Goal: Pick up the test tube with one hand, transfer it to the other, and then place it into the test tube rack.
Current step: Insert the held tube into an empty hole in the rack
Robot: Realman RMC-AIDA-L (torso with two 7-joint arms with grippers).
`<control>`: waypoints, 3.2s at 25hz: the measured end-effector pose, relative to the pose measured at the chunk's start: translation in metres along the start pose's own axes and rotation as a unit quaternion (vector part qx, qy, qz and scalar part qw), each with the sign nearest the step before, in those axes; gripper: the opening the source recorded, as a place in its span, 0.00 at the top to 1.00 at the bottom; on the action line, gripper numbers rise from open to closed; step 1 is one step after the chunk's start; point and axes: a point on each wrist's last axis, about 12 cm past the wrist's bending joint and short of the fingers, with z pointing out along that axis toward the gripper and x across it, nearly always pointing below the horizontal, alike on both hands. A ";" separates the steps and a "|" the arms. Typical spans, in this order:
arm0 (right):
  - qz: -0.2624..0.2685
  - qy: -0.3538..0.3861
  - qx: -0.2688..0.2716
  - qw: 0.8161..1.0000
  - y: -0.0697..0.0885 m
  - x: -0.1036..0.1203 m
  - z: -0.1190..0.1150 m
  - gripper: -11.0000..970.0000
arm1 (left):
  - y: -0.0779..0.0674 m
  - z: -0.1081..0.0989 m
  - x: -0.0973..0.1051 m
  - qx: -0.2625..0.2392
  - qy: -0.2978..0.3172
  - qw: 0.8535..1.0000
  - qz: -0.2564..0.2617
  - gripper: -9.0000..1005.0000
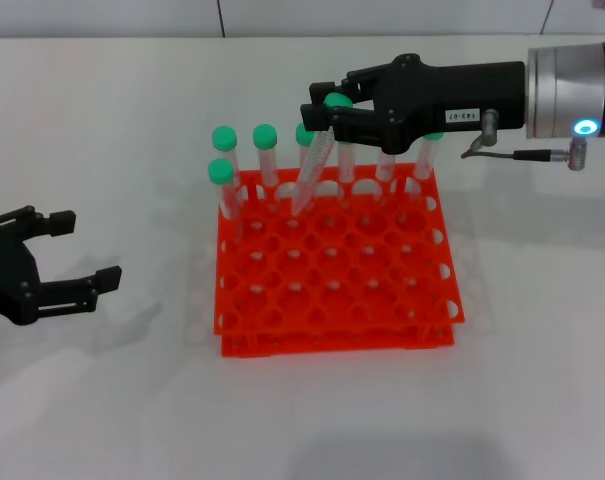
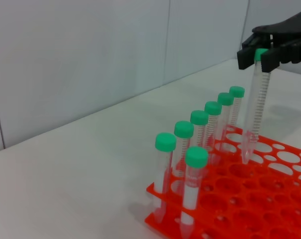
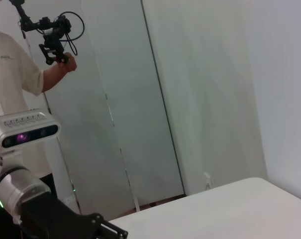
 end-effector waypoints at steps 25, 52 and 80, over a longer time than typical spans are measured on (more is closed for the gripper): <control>-0.031 0.020 -0.004 0.999 0.001 -0.012 0.026 0.72 | -0.005 0.002 0.017 0.006 -0.018 1.000 0.006 0.11; -0.076 0.068 0.007 0.995 -0.002 -0.022 0.058 0.72 | -0.006 0.002 0.017 0.007 -0.024 1.000 0.009 0.11; -0.073 0.082 0.010 0.994 -0.004 -0.018 0.055 0.72 | -0.004 0.004 0.016 0.009 -0.025 1.000 0.014 0.11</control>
